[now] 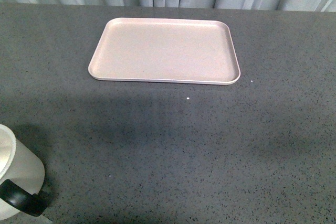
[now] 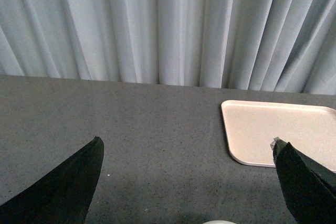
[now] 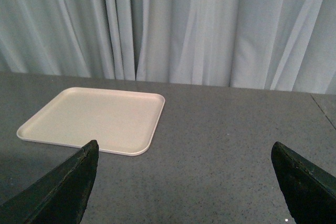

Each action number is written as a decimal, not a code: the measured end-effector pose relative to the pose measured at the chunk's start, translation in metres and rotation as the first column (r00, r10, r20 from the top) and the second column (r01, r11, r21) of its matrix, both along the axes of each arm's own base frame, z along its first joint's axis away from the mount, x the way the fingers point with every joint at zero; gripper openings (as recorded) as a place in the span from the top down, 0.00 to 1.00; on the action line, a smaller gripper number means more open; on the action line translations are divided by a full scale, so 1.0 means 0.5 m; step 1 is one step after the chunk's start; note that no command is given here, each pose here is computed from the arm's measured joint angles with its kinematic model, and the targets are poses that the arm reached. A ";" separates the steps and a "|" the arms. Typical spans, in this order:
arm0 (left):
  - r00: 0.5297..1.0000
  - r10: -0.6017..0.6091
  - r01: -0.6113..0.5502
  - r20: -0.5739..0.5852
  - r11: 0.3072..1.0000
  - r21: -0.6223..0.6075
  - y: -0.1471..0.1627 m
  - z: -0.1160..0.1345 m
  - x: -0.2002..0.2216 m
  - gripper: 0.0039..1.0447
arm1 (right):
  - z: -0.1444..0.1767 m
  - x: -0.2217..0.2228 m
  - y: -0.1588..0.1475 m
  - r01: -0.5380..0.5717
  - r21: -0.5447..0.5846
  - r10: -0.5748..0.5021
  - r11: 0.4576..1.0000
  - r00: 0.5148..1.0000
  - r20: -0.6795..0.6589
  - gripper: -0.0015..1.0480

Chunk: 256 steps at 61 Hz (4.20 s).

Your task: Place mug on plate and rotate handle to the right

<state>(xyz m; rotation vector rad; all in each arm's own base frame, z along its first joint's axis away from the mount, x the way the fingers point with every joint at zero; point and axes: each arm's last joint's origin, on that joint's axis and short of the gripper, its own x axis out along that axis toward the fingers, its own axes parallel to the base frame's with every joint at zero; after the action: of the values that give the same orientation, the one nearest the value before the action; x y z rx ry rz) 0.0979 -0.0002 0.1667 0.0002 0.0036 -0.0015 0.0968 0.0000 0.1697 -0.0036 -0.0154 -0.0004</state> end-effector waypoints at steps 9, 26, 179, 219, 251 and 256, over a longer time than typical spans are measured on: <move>1.000 0.000 0.000 0.000 1.000 0.000 0.000 0.000 0.000 0.09 | 0.000 0.000 0.000 0.000 0.000 0.000 1.000 1.000 0.000 0.09; 0.982 -0.076 0.074 -0.175 0.997 -0.016 0.001 0.000 0.000 0.09 | 0.000 0.000 0.000 0.000 0.000 0.000 1.000 1.000 0.000 0.09; 0.563 -0.274 0.335 -0.779 0.938 -0.088 -0.032 0.023 0.306 0.98 | 0.000 0.000 0.000 0.000 0.000 0.000 1.000 1.000 0.000 0.09; 0.525 -0.374 0.490 -0.765 0.867 -0.087 -0.295 0.035 0.618 0.98 | 0.000 0.000 0.000 0.000 0.000 0.000 1.000 1.000 0.000 0.09; 0.464 -0.341 0.526 -0.817 0.849 -0.055 -0.376 -0.023 0.716 0.98 | 0.000 0.000 0.000 0.000 0.000 0.000 1.000 1.000 0.000 0.09; 0.462 -0.336 0.530 -0.821 0.847 -0.048 -0.381 -0.025 0.727 0.98 | 0.000 0.000 0.000 0.000 0.000 0.000 1.000 1.000 0.000 0.09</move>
<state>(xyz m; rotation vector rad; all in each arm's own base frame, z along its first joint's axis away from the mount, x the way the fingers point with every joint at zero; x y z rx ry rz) 0.4616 -0.1906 0.1542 0.2270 0.9552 -0.5393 0.0968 0.0000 0.1697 -0.0036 -0.0154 0.0000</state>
